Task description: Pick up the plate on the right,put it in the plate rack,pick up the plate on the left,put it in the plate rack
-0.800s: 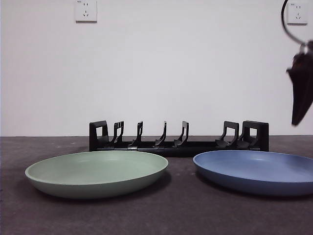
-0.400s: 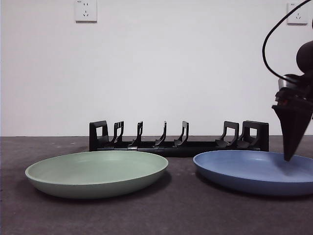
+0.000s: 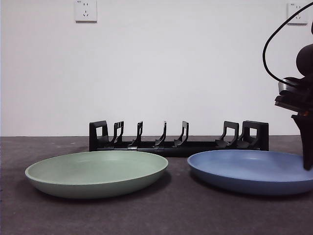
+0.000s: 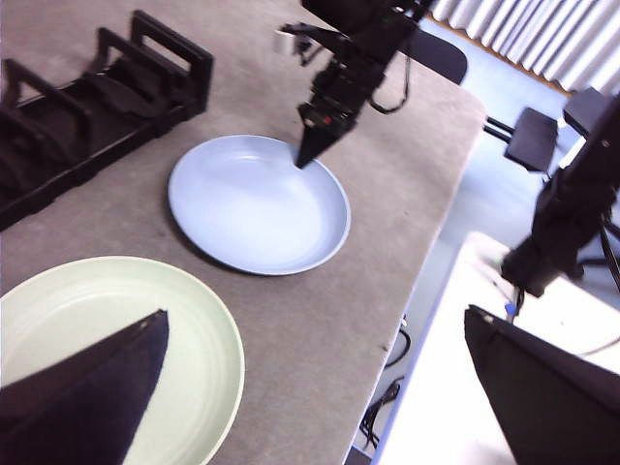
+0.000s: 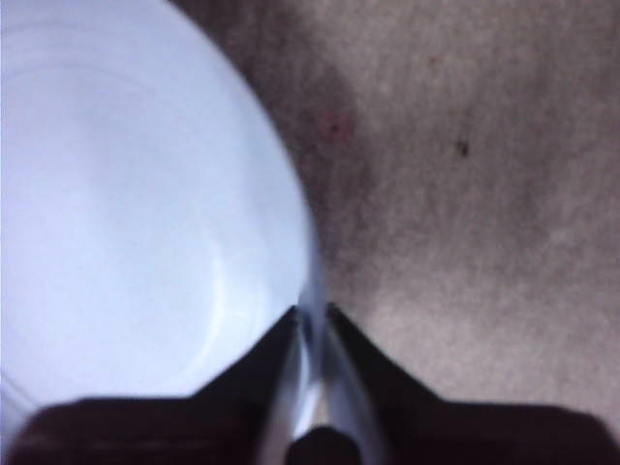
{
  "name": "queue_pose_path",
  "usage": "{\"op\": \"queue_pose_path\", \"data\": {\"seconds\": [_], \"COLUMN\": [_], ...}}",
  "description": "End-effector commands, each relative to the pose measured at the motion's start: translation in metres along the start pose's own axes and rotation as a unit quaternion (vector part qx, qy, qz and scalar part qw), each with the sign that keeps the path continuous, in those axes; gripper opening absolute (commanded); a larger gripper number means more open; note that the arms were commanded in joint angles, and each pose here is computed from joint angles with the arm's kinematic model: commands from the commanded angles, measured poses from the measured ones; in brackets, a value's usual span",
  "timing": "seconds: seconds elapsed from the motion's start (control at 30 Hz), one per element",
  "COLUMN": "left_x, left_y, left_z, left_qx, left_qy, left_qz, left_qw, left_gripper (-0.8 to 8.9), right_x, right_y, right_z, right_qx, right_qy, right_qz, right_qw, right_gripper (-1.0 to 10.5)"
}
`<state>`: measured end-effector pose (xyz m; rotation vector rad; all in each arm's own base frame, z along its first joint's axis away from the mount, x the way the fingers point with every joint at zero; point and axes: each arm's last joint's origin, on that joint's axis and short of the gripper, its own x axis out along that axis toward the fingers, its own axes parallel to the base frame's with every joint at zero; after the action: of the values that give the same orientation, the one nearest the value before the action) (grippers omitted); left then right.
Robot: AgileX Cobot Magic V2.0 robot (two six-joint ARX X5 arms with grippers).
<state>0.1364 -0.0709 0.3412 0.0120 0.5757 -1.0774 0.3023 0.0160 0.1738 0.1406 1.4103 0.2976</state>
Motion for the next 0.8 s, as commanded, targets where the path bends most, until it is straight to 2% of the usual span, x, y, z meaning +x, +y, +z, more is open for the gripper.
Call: {"op": "queue_pose_path", "data": {"seconds": [0.03,0.3,0.5,0.67,0.8], "left_x": [0.005,0.026,0.051,0.072,0.088], "left_y": [-0.003,-0.014,-0.026,-0.037,-0.045], "left_z": [0.0,0.0,-0.002,-0.003,0.004], "left_qx": [0.037,0.126,0.225,0.323,0.416], "left_qy": [0.005,0.036,0.085,0.122,0.113], "left_qz": [-0.015,-0.069,-0.062,-0.004,0.064], "left_qw": [0.999,0.989,0.969,0.939,0.9], "left_gripper": [6.91,6.91,6.91,6.91,6.91], "right_x": [0.003,-0.02,-0.076,-0.122,-0.146], "right_y": [-0.001,0.006,0.022,0.037,0.046], "right_z": [0.001,0.001,0.006,0.004,0.001], "right_qx": [0.001,-0.01,-0.024,-0.036,-0.039], "right_qy": [0.003,-0.002,-0.036,-0.055,-0.051], "right_qz": [0.0,-0.001,-0.002,0.005,0.034], "right_qw": [1.0,1.0,0.999,0.998,0.997], "right_gripper": [-0.2,-0.2,-0.2,-0.2,-0.2]}}
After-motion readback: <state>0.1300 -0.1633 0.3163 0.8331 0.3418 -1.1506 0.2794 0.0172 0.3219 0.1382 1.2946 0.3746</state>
